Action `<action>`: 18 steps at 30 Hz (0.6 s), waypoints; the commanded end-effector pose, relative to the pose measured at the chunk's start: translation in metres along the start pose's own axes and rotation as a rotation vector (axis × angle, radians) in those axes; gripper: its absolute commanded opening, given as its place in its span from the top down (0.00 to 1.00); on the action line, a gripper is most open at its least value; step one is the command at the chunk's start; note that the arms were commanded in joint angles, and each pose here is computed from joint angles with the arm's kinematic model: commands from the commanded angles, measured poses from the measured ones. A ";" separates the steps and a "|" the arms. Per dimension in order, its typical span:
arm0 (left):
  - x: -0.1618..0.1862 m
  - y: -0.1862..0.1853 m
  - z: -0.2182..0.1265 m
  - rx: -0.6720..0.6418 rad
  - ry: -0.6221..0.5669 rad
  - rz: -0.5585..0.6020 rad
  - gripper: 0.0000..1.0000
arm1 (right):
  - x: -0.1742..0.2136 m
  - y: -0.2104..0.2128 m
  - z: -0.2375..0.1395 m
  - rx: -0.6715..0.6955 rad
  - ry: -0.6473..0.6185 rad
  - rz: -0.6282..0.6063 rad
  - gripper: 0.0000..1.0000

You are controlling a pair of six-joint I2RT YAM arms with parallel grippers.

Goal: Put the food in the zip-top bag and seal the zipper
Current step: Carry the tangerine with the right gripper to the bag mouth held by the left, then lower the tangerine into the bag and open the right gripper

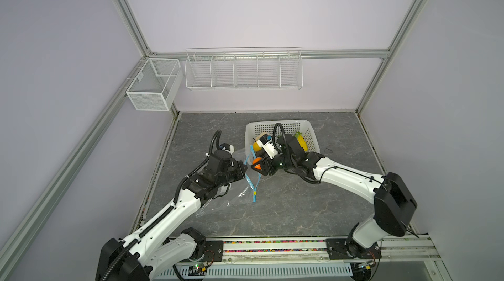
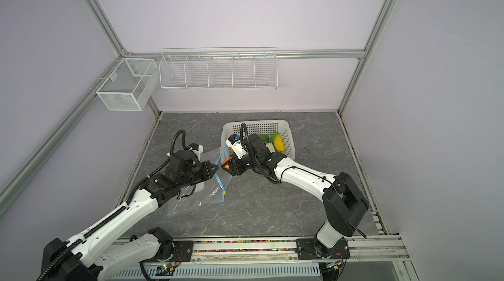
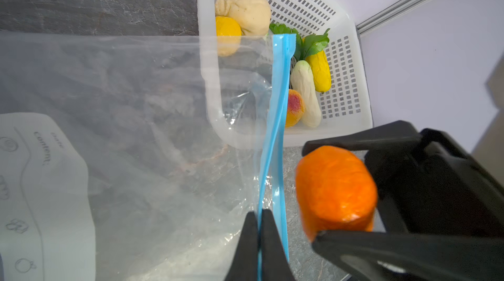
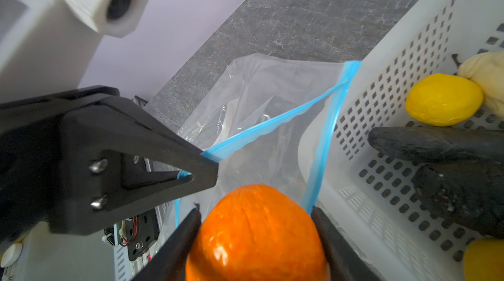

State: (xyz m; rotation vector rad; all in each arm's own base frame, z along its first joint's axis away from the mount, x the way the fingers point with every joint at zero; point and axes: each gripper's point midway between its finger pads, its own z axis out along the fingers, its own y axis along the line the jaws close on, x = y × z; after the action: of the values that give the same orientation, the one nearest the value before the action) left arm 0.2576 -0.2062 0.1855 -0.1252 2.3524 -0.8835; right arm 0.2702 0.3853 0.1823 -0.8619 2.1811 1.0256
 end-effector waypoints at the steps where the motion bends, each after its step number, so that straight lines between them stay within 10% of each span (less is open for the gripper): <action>1: -0.014 -0.016 -0.010 0.050 -0.042 -0.006 1.00 | -0.005 0.006 0.008 -0.036 -0.020 0.008 0.45; 18: -0.011 -0.022 -0.015 0.106 -0.053 -0.008 1.00 | 0.018 -0.006 0.032 0.002 0.076 0.019 0.35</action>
State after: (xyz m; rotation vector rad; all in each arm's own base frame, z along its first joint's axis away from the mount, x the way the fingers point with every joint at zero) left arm 0.2546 -0.2111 0.2042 -0.1060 2.2941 -0.9605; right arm 0.2701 0.4010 0.1484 -0.8823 2.2534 1.0320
